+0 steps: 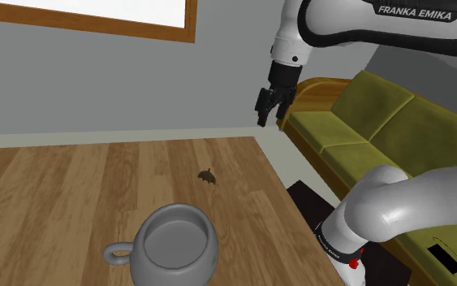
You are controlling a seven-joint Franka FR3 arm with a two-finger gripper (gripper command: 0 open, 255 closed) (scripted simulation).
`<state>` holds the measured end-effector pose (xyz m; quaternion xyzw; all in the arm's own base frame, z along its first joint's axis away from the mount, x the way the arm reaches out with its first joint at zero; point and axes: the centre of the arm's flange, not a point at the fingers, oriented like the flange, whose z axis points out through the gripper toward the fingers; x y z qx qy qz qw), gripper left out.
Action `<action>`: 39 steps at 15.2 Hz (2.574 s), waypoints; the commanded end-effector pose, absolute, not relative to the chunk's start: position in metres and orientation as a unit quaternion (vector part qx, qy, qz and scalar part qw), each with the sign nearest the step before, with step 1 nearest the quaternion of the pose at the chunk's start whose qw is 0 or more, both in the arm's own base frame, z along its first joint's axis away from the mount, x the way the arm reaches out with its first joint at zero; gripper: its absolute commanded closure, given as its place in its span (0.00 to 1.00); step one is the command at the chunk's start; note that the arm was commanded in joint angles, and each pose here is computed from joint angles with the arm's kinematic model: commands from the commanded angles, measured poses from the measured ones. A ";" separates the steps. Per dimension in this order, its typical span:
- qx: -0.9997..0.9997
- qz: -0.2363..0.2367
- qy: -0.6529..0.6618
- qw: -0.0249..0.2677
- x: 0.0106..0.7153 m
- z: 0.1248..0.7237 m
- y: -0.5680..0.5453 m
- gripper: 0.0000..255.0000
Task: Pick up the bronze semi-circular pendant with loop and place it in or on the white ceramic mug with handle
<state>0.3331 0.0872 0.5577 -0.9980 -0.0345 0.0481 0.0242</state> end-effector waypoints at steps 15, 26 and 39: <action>-0.978 0.060 -0.190 -0.054 0.355 0.466 0.304 0.00; -0.975 0.061 -0.205 -0.062 0.349 0.416 0.319 0.00; -0.975 0.061 -0.205 -0.062 0.348 0.415 0.319 1.00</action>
